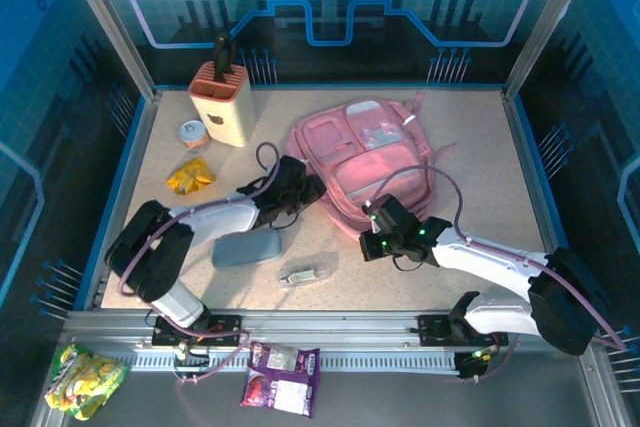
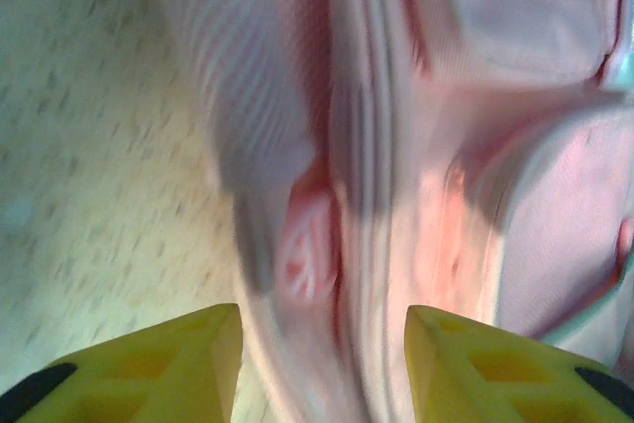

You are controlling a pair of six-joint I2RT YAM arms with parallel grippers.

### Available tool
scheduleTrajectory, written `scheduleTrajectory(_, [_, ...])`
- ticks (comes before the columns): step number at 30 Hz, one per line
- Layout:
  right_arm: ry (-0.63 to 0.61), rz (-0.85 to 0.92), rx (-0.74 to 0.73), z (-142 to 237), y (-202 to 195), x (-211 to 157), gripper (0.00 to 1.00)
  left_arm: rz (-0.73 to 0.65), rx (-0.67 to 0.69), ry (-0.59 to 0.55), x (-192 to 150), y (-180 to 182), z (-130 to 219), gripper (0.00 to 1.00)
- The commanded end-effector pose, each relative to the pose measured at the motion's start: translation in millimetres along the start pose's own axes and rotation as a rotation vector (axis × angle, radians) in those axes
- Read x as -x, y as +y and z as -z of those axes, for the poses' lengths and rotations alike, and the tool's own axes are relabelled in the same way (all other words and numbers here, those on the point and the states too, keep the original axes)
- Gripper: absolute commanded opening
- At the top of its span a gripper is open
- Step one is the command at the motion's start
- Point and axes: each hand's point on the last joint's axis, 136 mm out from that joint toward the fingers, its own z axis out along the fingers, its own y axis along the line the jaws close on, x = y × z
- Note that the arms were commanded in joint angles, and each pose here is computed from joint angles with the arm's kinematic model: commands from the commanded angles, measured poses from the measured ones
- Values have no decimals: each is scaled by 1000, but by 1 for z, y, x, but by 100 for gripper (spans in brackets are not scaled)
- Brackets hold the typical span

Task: Pack the student bag
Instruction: Zip the student bag at the center of the table.

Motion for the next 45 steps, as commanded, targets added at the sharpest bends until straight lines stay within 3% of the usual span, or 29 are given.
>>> scheduleTrajectory(1, [13, 22, 11, -2, 3, -4, 0, 42, -78, -12, -18, -9, 19, 53])
scheduleTrajectory(7, [9, 31, 10, -2, 3, -4, 0, 153, -97, 15, -62, 1, 26, 66])
scheduleTrajectory(12, [14, 39, 25, -1, 6, -4, 0, 224, -132, 26, -85, -2, 20, 68])
scheduleTrajectory(16, [23, 43, 31, -1, 8, -4, 0, 241, -183, 66, -97, -26, 6, 65])
scheduleTrajectory(26, [21, 41, 47, 0, 10, -5, 0, 332, -207, 54, -107, -40, -26, 49])
scheduleTrajectory(32, [22, 52, 37, 0, 8, -5, 0, 408, -194, 25, -106, -25, -37, 31])
scheduleTrajectory(40, [41, 51, -1, 8, 4, -5, 0, 370, -166, -29, -95, -22, -26, 1])
scheduleTrajectory(45, [47, 52, -6, 18, 3, -7, 0, 276, -110, -84, -78, -21, -7, 0])
